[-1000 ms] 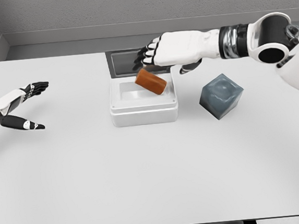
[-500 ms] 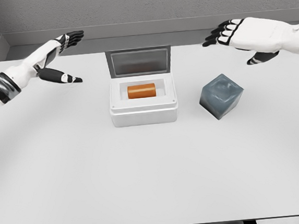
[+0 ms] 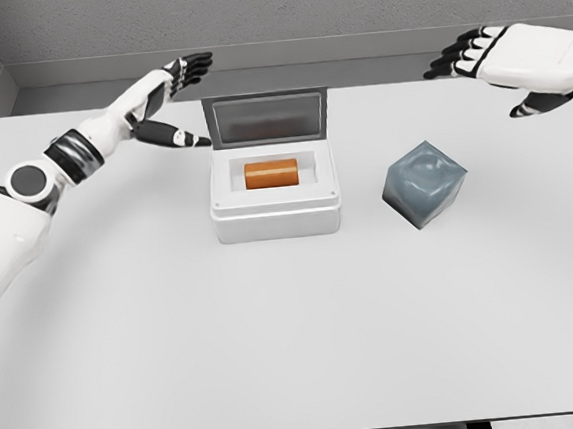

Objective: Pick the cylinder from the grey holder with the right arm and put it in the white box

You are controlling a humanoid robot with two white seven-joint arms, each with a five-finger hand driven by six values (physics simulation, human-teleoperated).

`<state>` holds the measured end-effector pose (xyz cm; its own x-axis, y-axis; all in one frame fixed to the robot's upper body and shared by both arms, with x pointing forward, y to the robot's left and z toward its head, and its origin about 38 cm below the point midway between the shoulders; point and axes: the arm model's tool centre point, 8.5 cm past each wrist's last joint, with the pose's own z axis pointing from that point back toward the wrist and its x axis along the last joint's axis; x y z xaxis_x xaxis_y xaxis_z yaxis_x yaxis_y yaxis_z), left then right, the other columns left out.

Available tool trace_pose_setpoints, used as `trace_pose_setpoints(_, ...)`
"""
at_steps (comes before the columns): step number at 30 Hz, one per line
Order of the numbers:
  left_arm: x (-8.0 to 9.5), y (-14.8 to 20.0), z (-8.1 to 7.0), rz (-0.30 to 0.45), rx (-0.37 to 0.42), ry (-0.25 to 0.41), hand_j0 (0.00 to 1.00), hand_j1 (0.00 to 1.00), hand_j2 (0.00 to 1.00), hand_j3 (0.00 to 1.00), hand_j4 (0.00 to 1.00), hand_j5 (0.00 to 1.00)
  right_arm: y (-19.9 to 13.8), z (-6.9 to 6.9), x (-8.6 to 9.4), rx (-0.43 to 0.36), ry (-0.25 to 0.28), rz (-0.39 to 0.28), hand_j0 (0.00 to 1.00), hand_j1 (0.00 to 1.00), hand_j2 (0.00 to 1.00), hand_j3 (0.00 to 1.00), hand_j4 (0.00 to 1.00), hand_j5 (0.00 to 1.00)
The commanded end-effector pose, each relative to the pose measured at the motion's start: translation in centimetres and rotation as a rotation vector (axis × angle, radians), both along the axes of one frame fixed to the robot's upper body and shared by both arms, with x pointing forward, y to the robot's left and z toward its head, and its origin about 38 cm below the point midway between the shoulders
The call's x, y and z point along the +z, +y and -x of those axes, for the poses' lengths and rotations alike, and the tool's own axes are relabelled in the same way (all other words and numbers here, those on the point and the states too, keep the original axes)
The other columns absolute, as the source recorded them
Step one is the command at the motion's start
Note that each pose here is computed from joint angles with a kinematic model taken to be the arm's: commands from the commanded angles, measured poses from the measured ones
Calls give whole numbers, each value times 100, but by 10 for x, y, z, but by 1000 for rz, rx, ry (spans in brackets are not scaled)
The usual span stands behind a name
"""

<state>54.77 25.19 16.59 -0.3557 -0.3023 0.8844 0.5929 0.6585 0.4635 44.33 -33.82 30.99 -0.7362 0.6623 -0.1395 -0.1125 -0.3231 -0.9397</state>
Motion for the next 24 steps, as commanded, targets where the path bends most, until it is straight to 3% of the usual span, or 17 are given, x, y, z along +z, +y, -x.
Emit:
trace_pose_setpoints(1,1,-1,-3,25,4,8,100,100,100,100,100,100,4,0,-2,7,5,-4,100,100,100,100,100,100)
trace_pose_setpoints(7,-12,-2,3,-9,-7,23,100,100,100,100,100,100,6,1,1,16,-3,-2,100,100,100,100,100,100)
trace_pose_setpoints(24,-13,-10,12,-22,-82,23,100,100,100,100,100,100,11,0,-3,27,8,5,100,100,100,100,100,100)
